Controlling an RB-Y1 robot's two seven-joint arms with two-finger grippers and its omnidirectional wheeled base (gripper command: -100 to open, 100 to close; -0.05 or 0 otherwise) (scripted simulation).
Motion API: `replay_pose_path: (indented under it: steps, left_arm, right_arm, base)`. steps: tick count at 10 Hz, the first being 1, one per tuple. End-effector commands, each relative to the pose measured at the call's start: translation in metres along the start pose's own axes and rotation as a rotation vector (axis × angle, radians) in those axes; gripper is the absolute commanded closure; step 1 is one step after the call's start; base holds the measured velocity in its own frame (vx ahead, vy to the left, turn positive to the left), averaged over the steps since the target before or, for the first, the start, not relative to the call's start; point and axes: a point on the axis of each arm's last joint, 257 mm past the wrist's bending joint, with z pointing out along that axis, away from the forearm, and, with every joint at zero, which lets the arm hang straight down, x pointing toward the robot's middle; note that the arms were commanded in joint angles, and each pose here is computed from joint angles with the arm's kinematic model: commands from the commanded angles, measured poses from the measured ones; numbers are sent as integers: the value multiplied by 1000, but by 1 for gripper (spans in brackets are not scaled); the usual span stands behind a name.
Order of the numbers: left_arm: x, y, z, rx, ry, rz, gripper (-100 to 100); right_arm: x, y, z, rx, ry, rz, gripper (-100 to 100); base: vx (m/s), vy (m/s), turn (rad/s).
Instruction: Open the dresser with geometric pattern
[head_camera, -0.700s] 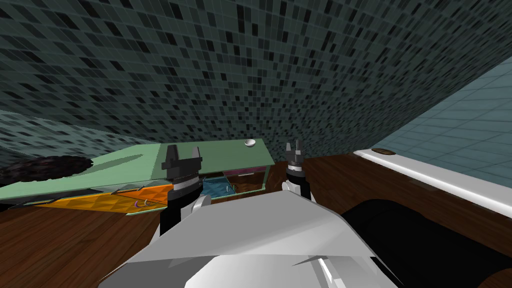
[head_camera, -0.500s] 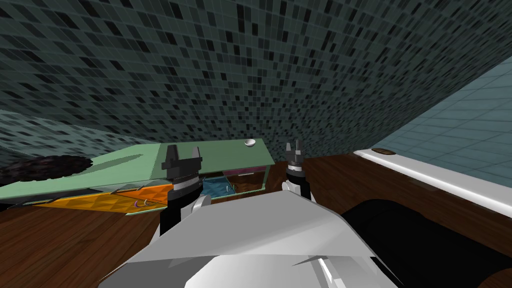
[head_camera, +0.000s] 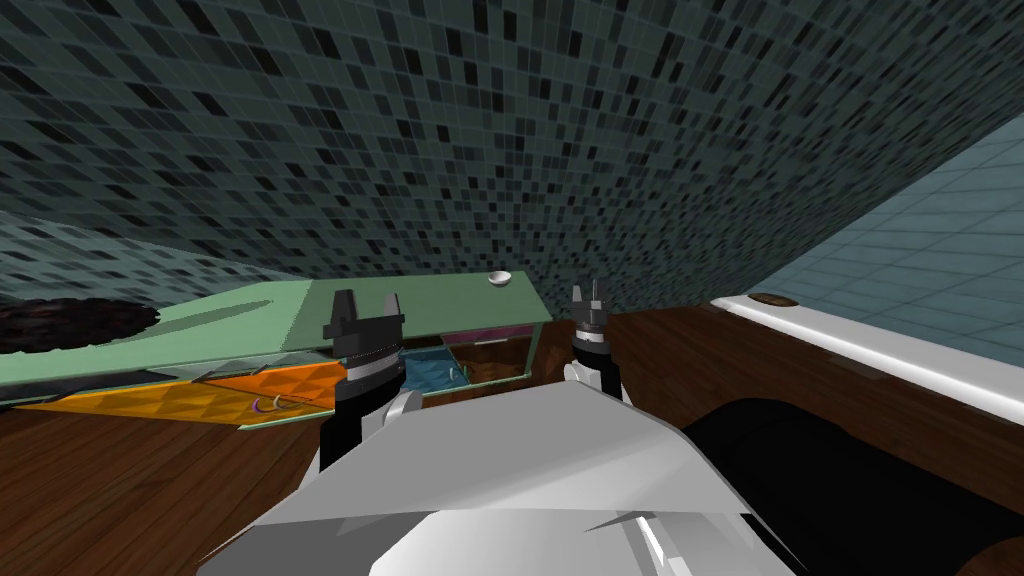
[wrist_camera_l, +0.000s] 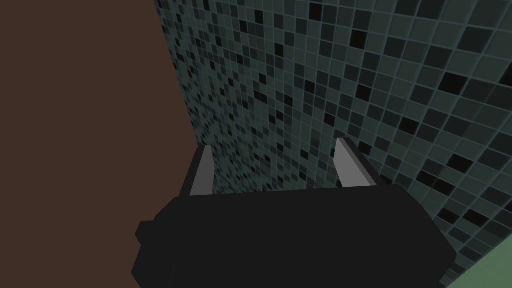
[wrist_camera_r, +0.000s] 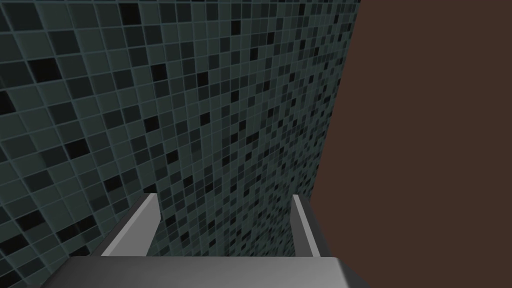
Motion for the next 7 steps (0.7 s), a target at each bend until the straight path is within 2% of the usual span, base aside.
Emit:
replay_pose_path:
  steps: [1,2,3,7]
  left_arm:
    - [0,0,0,0,0,0,0]
    - [0,0,0,0,0,0,0]
    - [4,4,-1,-6,28,6,-100]
    - [11,22,-10,-27,100,23,-100]
  right_arm:
    - [0,0,0,0,0,0,0]
    - [0,0,0,0,0,0,0]
    - [0,0,0,0,0,0,0]
    - [0,0,0,1,0,0,0]
  base:
    - [0,0,0]
    - [0,0,0]
    - [6,-4,-1]
    - [2,-13,-3]
